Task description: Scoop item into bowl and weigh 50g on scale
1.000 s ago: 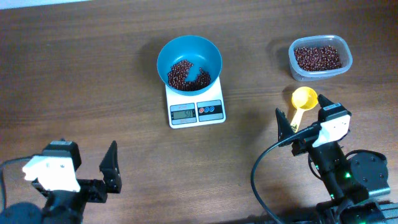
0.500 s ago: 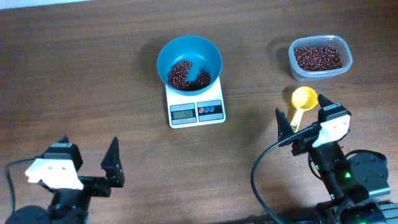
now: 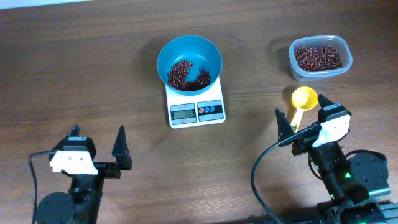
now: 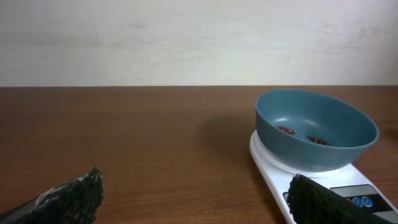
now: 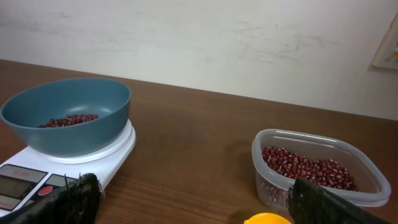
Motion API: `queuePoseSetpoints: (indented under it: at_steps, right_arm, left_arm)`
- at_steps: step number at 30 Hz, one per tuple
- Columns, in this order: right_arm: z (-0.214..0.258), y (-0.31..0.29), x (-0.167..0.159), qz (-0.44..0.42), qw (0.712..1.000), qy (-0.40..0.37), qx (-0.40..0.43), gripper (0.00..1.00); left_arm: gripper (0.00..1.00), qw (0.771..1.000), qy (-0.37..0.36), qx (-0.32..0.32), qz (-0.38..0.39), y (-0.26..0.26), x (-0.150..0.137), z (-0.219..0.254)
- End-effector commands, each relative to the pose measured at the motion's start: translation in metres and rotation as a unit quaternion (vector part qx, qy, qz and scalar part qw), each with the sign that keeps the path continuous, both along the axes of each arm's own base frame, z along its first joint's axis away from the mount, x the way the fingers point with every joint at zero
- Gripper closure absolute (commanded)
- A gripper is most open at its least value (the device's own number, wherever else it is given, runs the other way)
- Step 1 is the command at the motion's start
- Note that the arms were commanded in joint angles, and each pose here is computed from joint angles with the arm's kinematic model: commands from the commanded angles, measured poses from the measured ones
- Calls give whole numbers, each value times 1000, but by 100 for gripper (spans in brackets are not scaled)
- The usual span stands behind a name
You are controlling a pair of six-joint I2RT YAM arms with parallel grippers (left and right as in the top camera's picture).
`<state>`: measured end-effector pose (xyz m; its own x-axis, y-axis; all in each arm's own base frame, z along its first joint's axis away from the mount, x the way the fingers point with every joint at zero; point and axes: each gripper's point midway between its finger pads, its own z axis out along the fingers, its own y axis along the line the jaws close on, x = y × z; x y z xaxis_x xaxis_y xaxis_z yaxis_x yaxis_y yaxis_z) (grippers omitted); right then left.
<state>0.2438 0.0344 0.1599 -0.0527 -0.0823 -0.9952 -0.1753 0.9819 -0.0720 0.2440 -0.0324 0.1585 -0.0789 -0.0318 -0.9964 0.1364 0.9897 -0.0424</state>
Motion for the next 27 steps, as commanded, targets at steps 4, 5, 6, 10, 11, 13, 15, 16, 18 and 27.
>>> queuePoseSetpoints:
  at_steps: [4,5,6,10,11,13,15,16,18,27]
  right_arm:
    - [-3,0,0,-1,1000,3,3,1]
    - [-3,0,0,-1,1000,3,4,1]
    - [-3,0,0,-1,1000,3,3,1]
    - [-3,0,0,-1,1000,3,3,1]
    - [-3,0,0,-1,1000,3,3,1]
    - [-3,0,0,-1,1000,3,3,1]
    - [-3,0,0,-1,1000,3,3,1]
    - [-3,0,0,-1,1000,3,3,1]
    - [-3,0,0,-1,1000,3,3,1]
    - [-3,0,0,-1,1000,3,3,1]
  left_arm:
    - [1,999,-1,28,18,10,1,-2]
    - [1,999,-1,27,24,14,1,-2]
    - [1,999,0,27,29,16,1,-2]
    - [1,999,2,29,39,19,2,-3]
    - [1,999,2,29,38,19,2,-3]
    - [2,999,2,29,39,19,2,-3]
    - [2,999,0,29,39,19,2,-2]
    - [1,999,0,29,39,19,2,-2]
    - [2,999,0,29,39,19,2,-2]
    - [2,999,0,29,39,19,2,-2]
